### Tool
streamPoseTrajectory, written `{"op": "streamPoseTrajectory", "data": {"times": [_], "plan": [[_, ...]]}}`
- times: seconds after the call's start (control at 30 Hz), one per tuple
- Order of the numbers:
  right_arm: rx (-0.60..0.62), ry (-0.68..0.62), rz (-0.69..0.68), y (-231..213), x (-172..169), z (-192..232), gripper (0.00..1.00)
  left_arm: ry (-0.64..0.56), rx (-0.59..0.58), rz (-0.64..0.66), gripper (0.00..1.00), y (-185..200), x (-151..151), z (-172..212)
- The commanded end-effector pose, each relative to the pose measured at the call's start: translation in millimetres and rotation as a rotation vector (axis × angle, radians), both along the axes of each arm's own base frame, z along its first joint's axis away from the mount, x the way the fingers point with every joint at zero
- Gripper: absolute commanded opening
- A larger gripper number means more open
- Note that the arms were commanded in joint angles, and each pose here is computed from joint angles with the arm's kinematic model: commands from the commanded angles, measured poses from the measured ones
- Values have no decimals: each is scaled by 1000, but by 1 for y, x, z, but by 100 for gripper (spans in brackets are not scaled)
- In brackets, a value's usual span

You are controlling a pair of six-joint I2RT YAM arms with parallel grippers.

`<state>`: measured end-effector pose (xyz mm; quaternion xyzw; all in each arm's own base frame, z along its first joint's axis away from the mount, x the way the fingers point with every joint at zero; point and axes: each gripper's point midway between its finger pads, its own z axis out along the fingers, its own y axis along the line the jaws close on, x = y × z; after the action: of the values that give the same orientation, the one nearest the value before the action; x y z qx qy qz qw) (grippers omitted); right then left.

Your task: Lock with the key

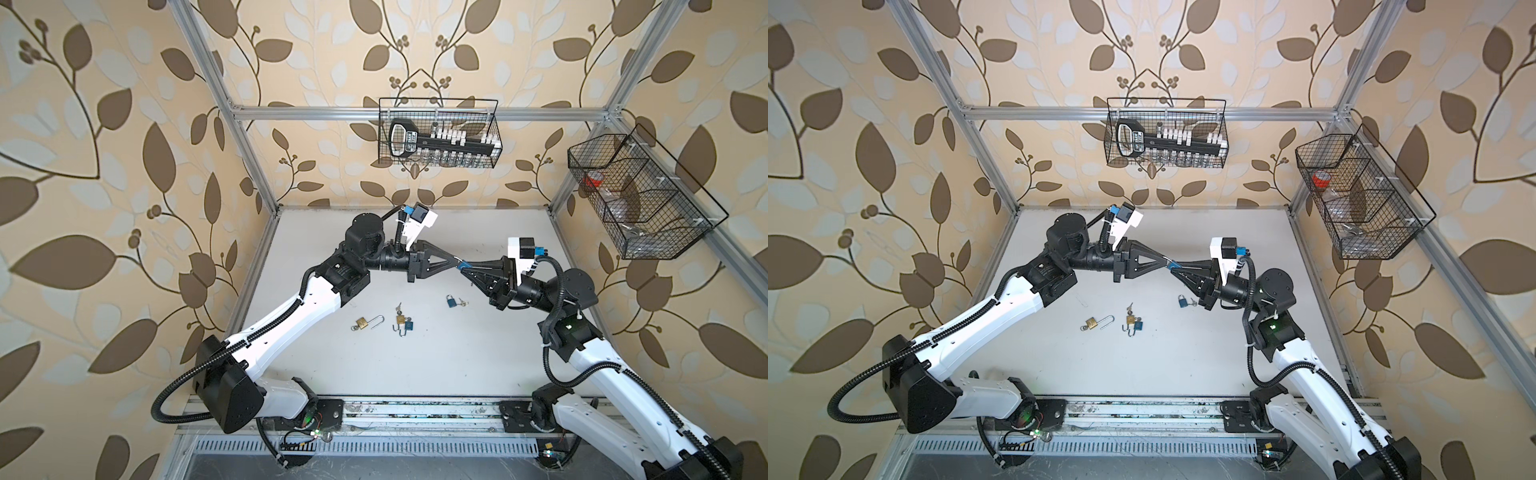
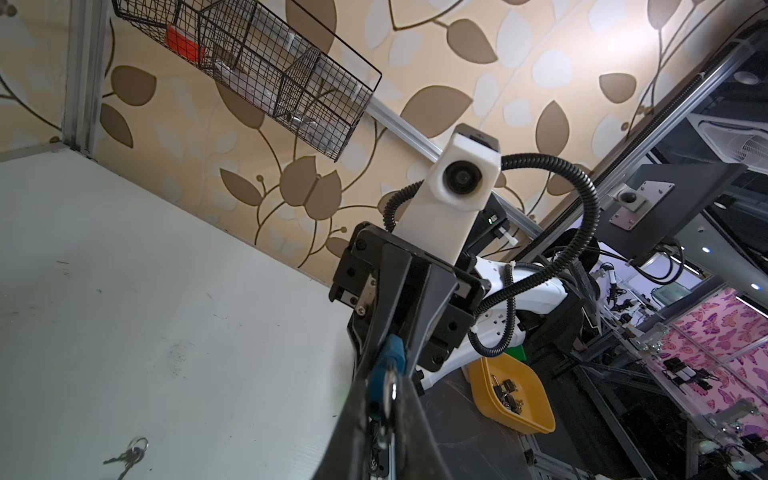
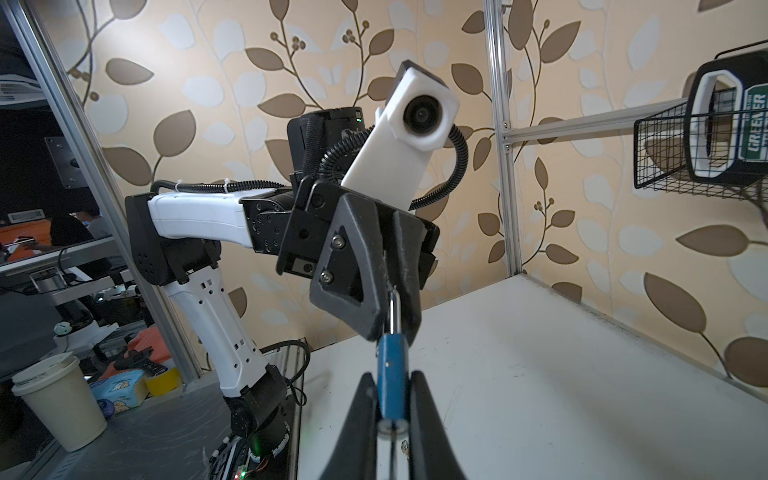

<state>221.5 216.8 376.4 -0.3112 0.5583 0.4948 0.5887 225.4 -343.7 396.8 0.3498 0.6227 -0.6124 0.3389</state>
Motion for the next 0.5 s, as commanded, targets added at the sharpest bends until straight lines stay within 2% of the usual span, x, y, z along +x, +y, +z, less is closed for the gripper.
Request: {"op": "streamPoseTrajectory", "data": {"times": [0.0,0.13,0.27,0.37,0.47], "plan": [[5,-1,71,4,-11,5,0,-77,-33,18,16,6,-8,21],[2,2,69,3,-13,2,0,-86,-27,19,21,7,-10,21],[-22,41,113,4,-11,2,0,-123,-1,3,35,10,-16,22],[-46,88,172,4,-10,2,0,-173,84,-15,48,16,-23,19],[-70,118,227,3,-13,2,0,-222,156,13,53,23,-24,17]]}}
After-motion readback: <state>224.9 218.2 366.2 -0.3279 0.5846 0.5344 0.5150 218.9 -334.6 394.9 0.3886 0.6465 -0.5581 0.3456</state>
